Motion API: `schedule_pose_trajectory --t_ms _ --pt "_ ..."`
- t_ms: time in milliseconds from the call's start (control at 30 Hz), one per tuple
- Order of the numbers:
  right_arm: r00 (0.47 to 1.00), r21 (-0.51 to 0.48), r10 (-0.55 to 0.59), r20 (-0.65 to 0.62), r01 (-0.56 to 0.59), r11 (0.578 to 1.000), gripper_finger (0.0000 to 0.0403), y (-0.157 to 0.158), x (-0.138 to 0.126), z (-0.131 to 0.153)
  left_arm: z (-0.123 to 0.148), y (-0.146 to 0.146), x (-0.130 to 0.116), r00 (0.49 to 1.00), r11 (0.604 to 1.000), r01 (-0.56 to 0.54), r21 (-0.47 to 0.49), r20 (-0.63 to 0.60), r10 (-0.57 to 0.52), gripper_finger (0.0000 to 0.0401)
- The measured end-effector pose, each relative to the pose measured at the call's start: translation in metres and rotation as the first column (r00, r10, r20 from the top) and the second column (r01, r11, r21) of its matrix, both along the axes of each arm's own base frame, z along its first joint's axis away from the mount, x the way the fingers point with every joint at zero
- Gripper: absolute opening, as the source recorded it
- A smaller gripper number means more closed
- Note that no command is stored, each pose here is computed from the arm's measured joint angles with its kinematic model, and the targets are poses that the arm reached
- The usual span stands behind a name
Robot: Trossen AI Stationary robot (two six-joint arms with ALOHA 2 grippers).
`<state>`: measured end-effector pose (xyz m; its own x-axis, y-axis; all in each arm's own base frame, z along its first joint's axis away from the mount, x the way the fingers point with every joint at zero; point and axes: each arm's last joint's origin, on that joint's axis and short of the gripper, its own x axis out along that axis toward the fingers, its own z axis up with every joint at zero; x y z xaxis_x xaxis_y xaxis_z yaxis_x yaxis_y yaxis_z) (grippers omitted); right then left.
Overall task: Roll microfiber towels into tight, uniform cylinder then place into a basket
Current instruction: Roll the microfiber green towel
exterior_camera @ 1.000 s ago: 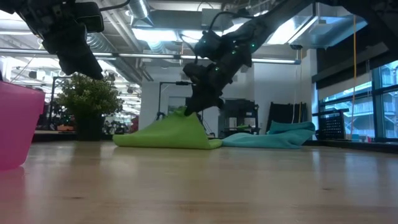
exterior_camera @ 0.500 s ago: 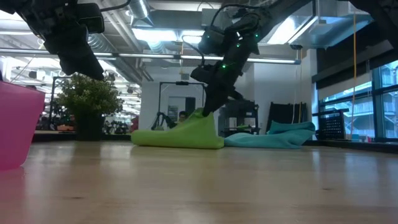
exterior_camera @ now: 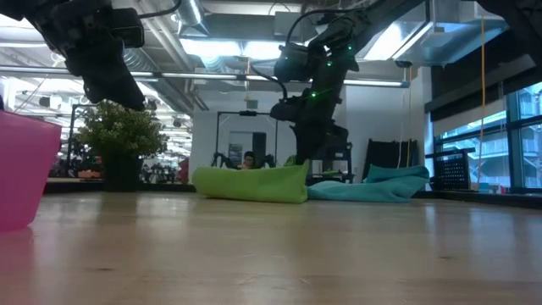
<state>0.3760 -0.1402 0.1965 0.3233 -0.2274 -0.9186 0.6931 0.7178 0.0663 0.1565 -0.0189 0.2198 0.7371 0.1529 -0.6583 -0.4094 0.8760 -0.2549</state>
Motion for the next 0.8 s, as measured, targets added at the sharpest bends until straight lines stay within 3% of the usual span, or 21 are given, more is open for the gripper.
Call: schedule_pose_trajectory --t_ms 500,600,800 --pt "0.999 -0.001 -0.031 0.013 0.031 1.0 0.0114 -0.002 0.0 0.0 0.0 0.0 0.0 1.0 1.0 -0.004 -0.002 0.0 0.004 0.0095" --pt "0.999 0.051 -0.033 0.032 0.031 0.998 0.0131 -0.009 0.001 0.012 0.001 0.001 0.001 0.999 0.998 -0.04 -0.039 0.016 0.041 0.0095" --pt "0.987 0.129 0.095 0.132 -0.112 0.985 0.0133 -0.015 0.008 0.043 0.004 0.018 0.005 0.988 0.989 -0.141 -0.045 0.062 0.144 0.0095"
